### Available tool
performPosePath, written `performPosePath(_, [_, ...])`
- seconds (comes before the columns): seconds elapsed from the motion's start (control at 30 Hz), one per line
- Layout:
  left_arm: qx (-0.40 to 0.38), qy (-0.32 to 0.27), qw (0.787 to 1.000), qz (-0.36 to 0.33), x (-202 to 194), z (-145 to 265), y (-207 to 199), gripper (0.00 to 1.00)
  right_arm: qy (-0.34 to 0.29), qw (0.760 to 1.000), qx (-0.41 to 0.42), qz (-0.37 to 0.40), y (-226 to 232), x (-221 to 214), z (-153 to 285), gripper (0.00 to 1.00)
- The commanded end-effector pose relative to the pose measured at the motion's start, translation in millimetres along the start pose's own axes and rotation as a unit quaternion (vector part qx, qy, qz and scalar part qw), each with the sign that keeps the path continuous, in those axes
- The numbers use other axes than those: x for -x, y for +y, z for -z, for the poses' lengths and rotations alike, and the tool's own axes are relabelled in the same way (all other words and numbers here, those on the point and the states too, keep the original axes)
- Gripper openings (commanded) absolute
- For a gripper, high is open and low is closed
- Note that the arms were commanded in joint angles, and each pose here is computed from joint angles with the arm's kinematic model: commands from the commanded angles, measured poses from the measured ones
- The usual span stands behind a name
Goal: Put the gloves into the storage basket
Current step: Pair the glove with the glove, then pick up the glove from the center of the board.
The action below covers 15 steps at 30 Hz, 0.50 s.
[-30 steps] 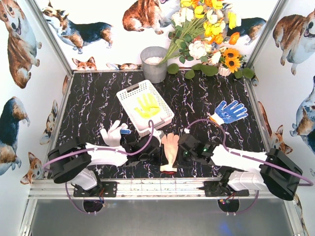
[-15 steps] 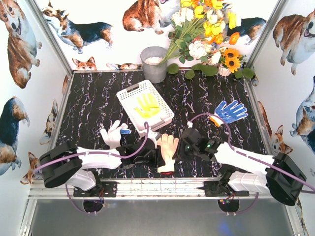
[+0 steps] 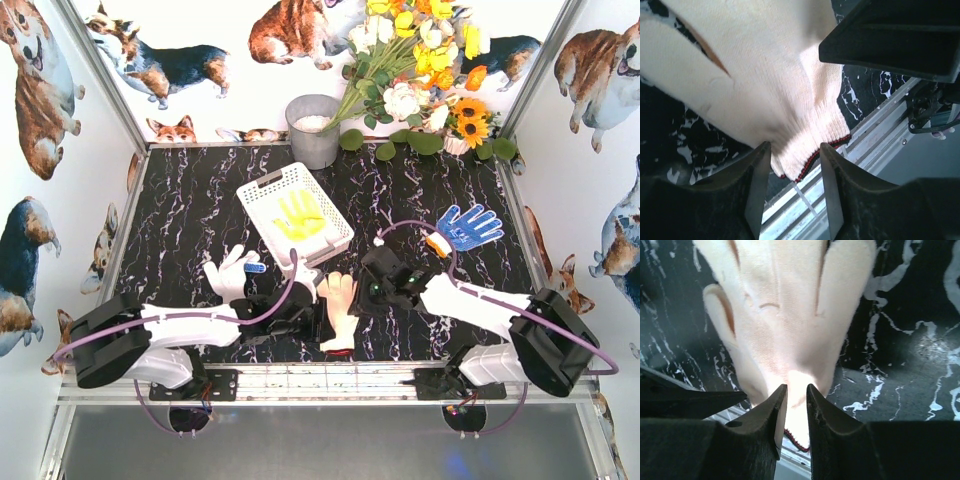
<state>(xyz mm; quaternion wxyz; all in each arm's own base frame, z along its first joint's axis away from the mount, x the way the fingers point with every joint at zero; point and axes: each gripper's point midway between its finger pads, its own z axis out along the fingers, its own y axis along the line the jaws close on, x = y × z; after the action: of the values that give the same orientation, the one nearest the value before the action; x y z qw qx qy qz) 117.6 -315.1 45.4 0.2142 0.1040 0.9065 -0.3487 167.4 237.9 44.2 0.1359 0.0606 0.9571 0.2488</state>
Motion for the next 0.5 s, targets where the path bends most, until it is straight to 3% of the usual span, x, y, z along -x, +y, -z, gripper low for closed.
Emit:
performPosePath(0.0, [0.005,-0.022,0.999,0.028,5.8,17.2,-7.5,0.43,0.001,0.998,0.052,0.023,31.1,7.2,16.2,0.26])
performPosePath(0.23, [-0.013,-0.007,0.996,0.085,-10.8,23.4,-3.8,0.54,0.017,0.998,0.049,0.024,17.6,-20.2,48.8,0.38])
performPosePath(0.47, [0.002,0.011,0.994,0.106,-22.6,16.7,5.7,0.54,0.053,0.996,0.066,-0.001,10.2,-57.9,39.6,0.29])
